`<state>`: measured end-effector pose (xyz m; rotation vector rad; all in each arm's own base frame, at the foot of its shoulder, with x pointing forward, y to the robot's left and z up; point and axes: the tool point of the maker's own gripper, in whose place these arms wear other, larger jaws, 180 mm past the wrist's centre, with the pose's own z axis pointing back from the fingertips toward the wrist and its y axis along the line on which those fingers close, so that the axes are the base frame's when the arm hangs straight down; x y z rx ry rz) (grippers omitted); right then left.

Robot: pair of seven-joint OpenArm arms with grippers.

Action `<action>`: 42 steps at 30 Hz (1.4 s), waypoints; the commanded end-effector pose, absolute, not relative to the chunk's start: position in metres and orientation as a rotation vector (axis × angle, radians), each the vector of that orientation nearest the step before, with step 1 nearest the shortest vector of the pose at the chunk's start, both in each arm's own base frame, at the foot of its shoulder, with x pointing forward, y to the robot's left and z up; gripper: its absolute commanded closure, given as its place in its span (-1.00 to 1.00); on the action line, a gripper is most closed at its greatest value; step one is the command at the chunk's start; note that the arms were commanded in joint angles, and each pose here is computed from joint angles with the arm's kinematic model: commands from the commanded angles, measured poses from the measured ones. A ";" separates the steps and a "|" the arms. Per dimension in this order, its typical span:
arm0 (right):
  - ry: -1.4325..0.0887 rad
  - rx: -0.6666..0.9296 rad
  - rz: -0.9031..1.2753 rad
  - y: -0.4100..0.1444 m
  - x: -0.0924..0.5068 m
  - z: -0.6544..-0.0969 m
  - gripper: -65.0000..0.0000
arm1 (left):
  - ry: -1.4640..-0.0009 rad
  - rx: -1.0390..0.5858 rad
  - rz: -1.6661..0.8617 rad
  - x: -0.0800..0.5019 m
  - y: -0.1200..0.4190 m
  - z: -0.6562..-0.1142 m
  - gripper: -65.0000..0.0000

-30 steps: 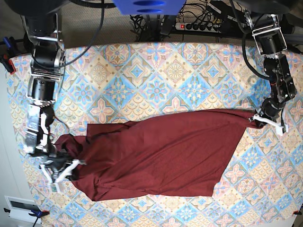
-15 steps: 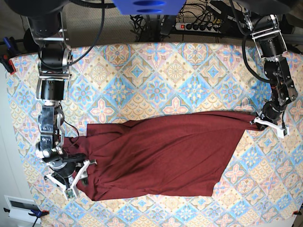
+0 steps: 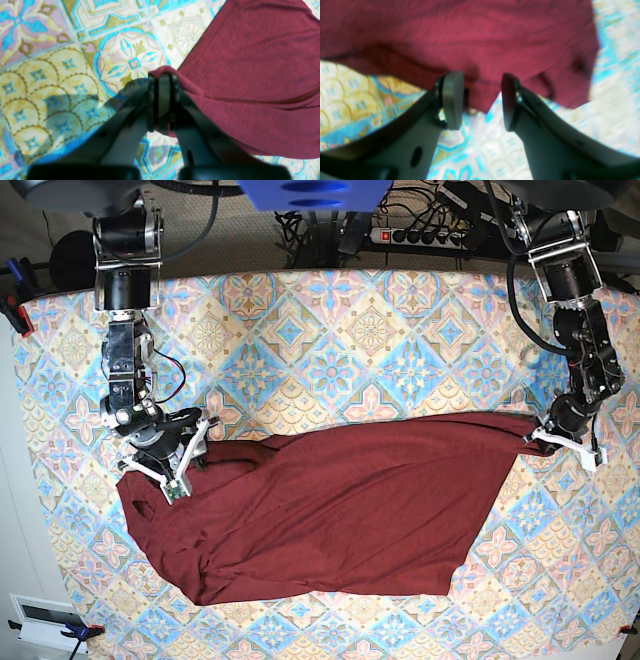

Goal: Layout the t-shirt on the table in an organized manner, then fold the t-shirt properly
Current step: 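Grasp the shirt corner with the right gripper and pull it outward, then release the corner with the right gripper and lift it away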

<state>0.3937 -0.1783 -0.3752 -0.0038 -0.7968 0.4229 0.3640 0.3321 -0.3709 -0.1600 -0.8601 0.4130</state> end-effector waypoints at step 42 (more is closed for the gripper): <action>-0.883 0.175 0.239 -0.189 0.388 -0.381 0.95 | -0.927 -0.148 0.405 0.374 0.342 -0.349 0.99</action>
